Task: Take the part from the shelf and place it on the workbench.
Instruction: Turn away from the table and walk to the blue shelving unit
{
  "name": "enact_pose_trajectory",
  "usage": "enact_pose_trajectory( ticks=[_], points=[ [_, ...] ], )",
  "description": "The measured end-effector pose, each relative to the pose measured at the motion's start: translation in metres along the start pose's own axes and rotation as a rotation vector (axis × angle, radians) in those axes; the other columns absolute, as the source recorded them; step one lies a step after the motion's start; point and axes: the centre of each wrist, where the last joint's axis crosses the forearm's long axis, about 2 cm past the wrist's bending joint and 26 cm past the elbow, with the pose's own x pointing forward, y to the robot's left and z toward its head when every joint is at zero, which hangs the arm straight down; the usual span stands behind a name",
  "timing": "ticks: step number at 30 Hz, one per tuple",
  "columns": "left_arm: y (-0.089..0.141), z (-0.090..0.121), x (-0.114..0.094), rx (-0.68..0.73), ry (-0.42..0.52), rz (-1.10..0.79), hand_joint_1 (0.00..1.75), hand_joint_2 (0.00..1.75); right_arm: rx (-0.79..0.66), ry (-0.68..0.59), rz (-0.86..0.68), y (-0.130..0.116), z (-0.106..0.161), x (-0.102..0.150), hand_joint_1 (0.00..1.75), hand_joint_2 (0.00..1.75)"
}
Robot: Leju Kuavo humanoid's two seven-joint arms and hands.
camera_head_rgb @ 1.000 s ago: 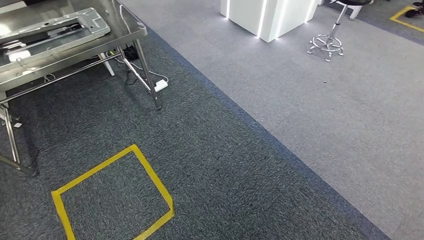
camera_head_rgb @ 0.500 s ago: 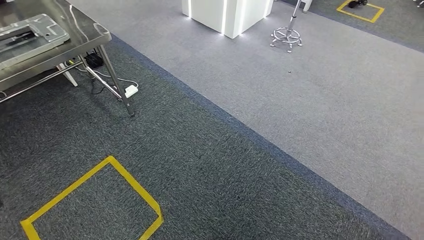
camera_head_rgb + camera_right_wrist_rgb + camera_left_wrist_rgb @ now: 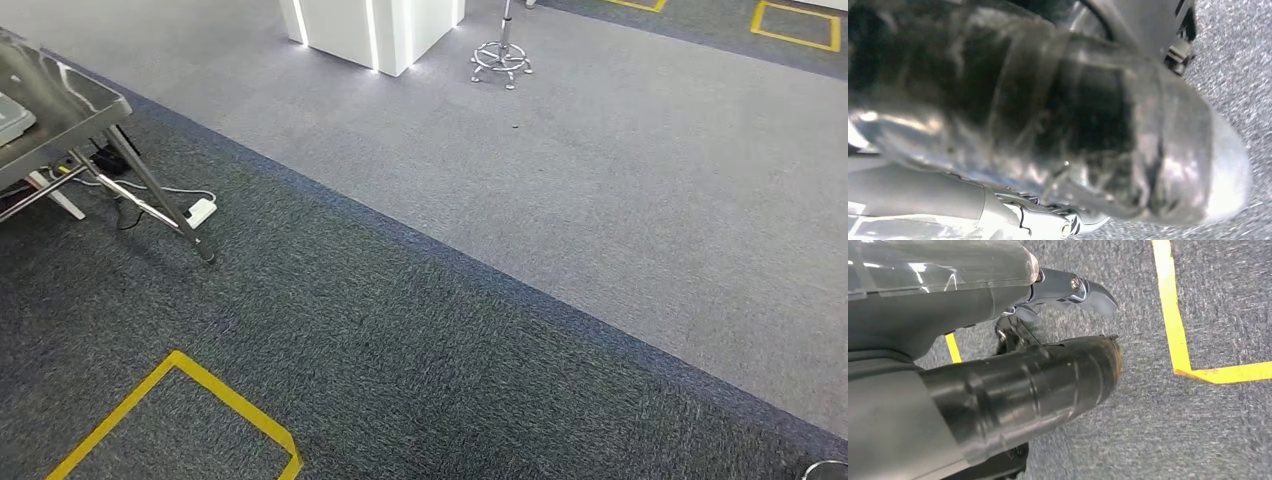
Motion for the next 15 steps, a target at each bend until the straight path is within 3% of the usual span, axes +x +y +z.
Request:
enact_pose_trajectory(
  ticks=[15],
  points=[
    [0.0008,-0.0002,0.0003,0.006,0.013,0.007,0.00,0.00,0.017,0.013,0.005,0.0007,0.0007,-0.0016,0.00,0.00]
  ],
)
